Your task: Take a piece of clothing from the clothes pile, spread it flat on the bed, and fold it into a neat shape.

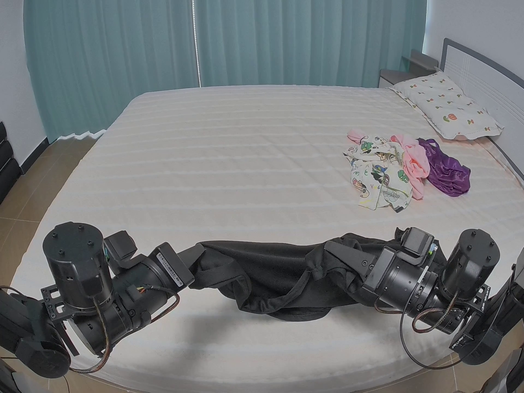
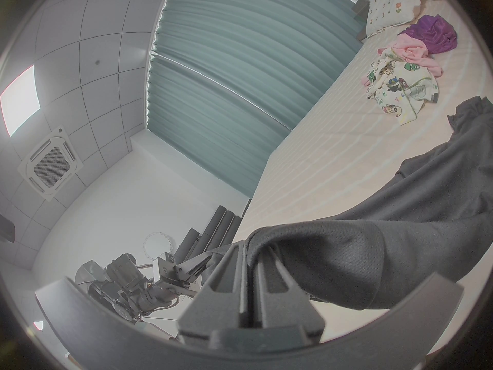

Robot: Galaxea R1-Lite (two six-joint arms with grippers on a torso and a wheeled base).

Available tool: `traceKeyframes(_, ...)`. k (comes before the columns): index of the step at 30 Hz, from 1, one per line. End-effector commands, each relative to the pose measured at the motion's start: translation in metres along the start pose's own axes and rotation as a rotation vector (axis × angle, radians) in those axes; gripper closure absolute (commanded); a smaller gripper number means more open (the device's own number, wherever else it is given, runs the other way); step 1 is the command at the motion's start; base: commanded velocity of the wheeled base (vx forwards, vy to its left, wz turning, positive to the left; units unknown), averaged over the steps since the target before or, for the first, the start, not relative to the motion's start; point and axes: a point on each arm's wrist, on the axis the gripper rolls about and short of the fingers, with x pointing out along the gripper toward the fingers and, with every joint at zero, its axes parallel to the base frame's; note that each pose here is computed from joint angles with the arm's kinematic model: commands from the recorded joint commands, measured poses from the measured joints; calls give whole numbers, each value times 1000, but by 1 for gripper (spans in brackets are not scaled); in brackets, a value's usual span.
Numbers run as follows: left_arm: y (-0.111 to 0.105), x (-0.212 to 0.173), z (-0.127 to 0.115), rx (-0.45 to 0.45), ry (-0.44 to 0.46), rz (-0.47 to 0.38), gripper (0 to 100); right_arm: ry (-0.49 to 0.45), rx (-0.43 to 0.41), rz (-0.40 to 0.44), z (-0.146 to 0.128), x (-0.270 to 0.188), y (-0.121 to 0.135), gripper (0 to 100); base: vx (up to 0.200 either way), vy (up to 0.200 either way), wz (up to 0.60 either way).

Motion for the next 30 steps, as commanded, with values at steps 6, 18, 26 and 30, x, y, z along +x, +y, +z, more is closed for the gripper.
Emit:
traceKeyframes(6, 1, 1, 0, 0, 1, 4, 100, -55, -6, -37, 13, -2, -11, 100, 0, 67, 0)
traceKeyframes(18, 1, -22, 2, -2, -10, -26, 100, -19, -55, -94, 7, -45, -11, 100, -167, 0, 0)
traceKeyframes(26, -15, -49, 2, 7, 18, -102, 100, -63, -87, 46, 13, -94, 19, 100, -200, 0, 0)
traceKeyframes(30, -24, -63, 11, -8, -13, -158, 100, -119, -102, 171, 22, -114, 39, 100, -200, 0, 0)
